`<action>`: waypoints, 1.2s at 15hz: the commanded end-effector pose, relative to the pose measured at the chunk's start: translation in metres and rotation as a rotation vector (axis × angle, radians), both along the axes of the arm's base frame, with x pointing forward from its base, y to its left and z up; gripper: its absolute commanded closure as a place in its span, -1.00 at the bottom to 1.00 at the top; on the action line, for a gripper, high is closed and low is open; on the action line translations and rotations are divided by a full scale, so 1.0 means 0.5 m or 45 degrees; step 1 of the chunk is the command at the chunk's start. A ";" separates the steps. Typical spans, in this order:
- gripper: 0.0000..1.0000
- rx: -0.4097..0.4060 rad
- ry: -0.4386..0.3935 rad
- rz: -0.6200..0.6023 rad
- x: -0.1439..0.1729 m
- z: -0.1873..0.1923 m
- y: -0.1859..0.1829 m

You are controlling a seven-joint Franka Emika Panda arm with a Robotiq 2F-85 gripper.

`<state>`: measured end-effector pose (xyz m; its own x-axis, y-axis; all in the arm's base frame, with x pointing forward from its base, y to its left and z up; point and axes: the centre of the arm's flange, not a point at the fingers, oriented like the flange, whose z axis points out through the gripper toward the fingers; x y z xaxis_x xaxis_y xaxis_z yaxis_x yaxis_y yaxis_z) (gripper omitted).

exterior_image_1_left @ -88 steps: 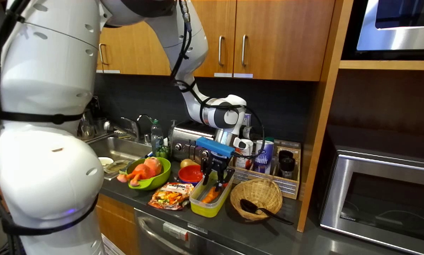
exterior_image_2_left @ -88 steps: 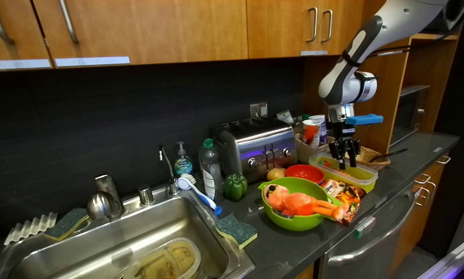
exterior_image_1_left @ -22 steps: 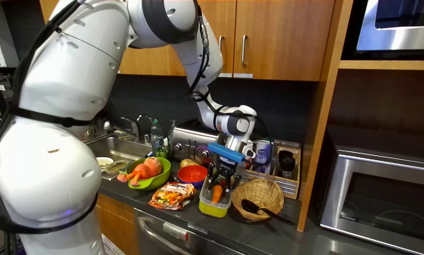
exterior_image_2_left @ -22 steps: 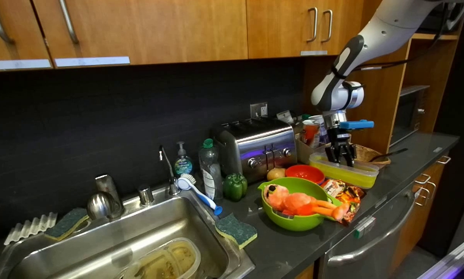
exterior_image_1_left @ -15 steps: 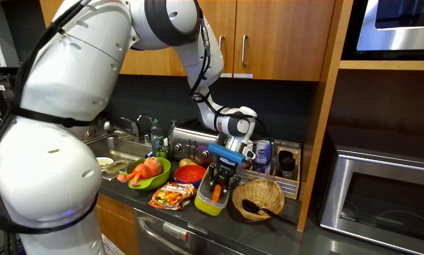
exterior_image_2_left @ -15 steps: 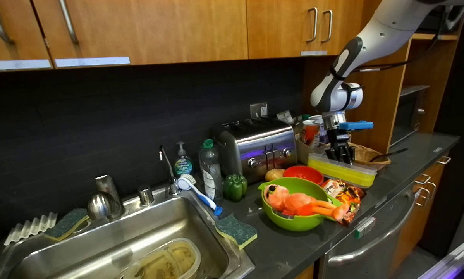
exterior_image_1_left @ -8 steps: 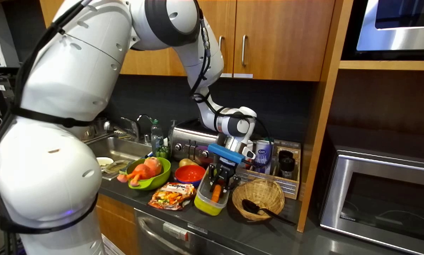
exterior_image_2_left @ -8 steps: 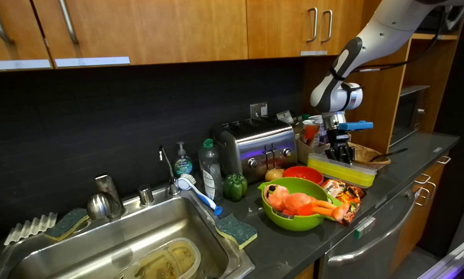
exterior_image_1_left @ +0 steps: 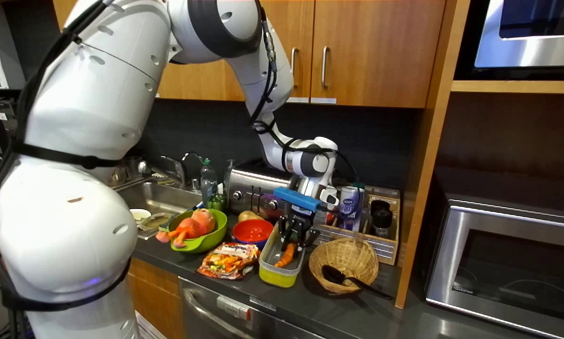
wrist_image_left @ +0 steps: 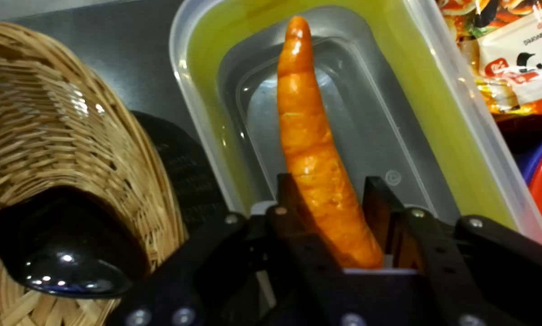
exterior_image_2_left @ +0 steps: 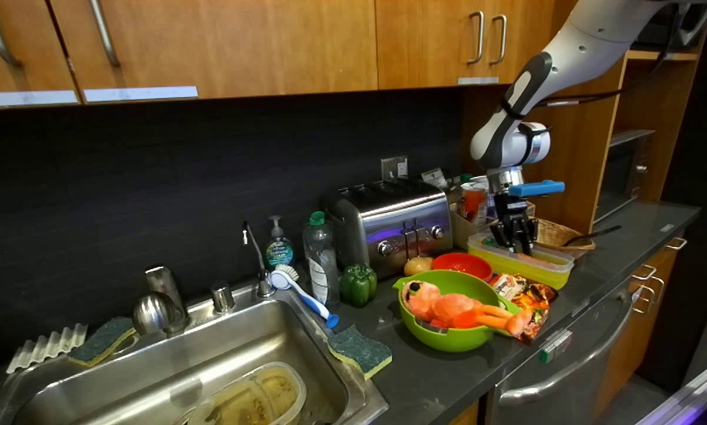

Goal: Put the carrot in the basket.

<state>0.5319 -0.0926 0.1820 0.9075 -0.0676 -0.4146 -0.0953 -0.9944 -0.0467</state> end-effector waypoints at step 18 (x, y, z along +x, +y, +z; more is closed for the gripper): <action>0.65 -0.119 -0.130 -0.123 -0.061 0.114 0.010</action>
